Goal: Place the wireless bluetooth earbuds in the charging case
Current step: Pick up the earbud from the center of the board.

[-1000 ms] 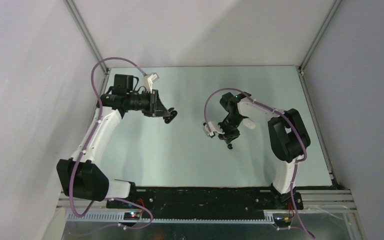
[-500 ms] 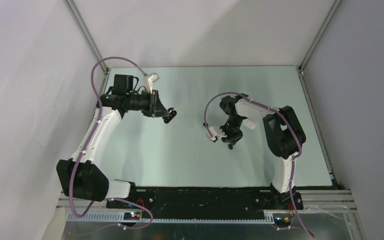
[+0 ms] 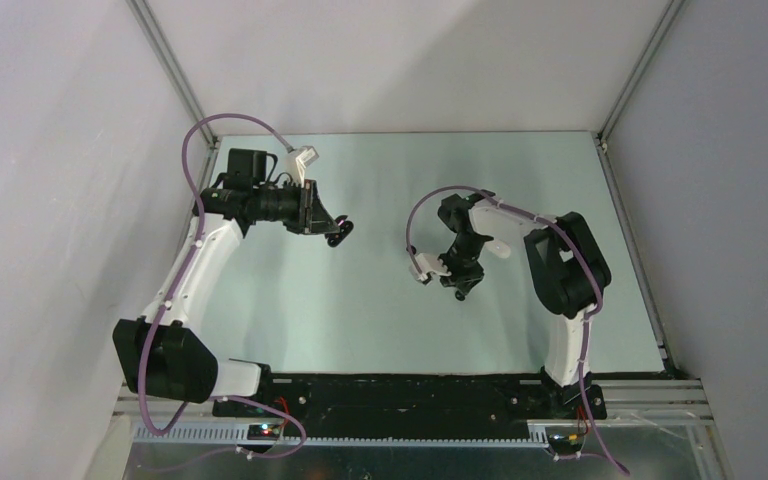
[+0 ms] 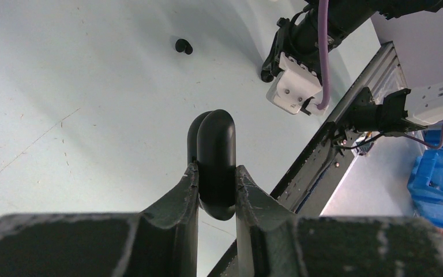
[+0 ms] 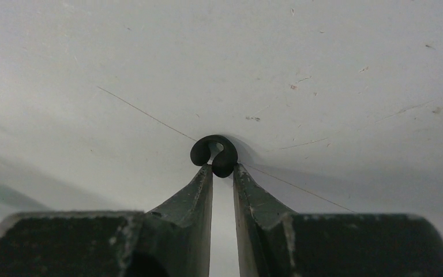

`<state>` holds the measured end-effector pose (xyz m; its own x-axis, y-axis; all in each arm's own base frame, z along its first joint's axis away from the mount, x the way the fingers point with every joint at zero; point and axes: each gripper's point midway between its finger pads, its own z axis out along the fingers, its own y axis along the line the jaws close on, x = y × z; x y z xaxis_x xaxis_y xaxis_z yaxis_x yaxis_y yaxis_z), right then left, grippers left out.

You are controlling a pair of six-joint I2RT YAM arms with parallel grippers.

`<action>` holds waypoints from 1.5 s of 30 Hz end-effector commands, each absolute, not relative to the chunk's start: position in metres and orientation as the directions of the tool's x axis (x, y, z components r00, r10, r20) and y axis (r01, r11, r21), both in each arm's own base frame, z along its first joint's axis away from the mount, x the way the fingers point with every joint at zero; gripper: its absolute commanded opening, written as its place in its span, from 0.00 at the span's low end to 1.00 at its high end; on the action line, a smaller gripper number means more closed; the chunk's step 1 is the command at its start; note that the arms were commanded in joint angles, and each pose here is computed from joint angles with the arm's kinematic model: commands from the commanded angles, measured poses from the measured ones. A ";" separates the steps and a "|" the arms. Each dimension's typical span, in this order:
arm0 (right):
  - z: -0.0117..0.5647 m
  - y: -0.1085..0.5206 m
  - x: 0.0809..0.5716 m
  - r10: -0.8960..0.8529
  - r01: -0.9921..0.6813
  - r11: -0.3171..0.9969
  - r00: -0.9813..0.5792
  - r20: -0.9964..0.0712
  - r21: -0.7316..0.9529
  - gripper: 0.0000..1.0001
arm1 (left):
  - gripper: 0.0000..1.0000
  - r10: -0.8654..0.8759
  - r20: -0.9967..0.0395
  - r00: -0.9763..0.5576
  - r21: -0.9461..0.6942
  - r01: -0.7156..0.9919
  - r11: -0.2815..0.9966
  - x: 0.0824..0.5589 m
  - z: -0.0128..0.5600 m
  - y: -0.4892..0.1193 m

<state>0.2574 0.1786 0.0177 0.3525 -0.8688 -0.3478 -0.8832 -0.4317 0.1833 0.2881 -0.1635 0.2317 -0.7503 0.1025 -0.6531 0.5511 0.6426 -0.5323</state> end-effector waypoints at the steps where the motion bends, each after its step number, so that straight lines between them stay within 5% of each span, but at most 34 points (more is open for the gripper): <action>1: 0.017 0.188 0.241 -0.875 -0.888 -0.396 0.290 -0.387 0.232 0.20 | 0.00 0.111 -0.685 -0.720 -0.509 0.582 0.634 0.287 0.240 -0.162; 5: 0.021 0.189 0.245 -0.895 -0.920 -0.315 0.207 -0.395 0.232 0.17 | 0.00 0.111 -0.687 -0.718 -0.508 0.584 0.633 0.287 0.241 -0.163; 10: 0.044 0.187 0.261 -0.864 -0.961 0.050 -0.179 -0.471 0.274 0.15 | 0.00 0.108 -0.687 -0.719 -0.510 0.582 0.633 0.285 0.242 -0.162; 13: 0.065 0.179 0.276 -0.716 -0.872 0.371 -0.487 -0.500 0.319 0.14 | 0.00 0.108 -0.684 -0.721 -0.513 0.581 0.632 0.285 0.241 -0.162; 17: 0.073 0.164 0.278 -0.544 -0.745 0.596 -0.649 -0.531 0.301 0.12 | 0.00 0.108 -0.676 -0.729 -0.521 0.575 0.631 0.286 0.239 -0.163; 23: 0.051 0.158 0.259 -0.364 -0.544 0.756 -0.812 -0.457 0.364 0.12 | 0.00 0.101 -0.671 -0.735 -0.531 0.571 0.626 0.293 0.241 -0.165; 28: 0.061 0.159 0.263 -0.368 -0.567 0.737 -0.793 -0.486 0.368 0.14 | 0.00 0.099 -0.678 -0.729 -0.524 0.573 0.630 0.292 0.244 -0.164; 33: 0.093 0.167 0.257 -0.484 -0.756 0.573 -0.624 -0.613 0.317 0.17 | 0.00 0.100 -0.677 -0.730 -0.523 0.571 0.633 0.291 0.242 -0.164; 36: 0.111 0.170 0.238 -0.641 -0.958 0.285 -0.219 -0.736 0.037 0.20 | 0.00 0.101 -0.677 -0.729 -0.519 0.571 0.636 0.291 0.242 -0.163; 40: 0.091 0.159 0.210 -0.702 -0.953 -0.055 0.248 -0.667 -0.297 0.28 | 0.00 0.102 -0.672 -0.733 -0.523 0.568 0.635 0.291 0.240 -0.163; 45: 0.059 0.147 0.194 -0.714 -0.903 -0.268 0.421 -0.560 -0.336 0.28 | 0.00 0.104 -0.668 -0.737 -0.524 0.565 0.637 0.293 0.238 -0.163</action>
<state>0.1981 0.1535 0.0825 0.1433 -0.7208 -0.6782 -0.9744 0.0172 -0.2243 0.2881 -0.1640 0.2273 -0.7644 0.1038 -0.6364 0.5405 0.6413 -0.5446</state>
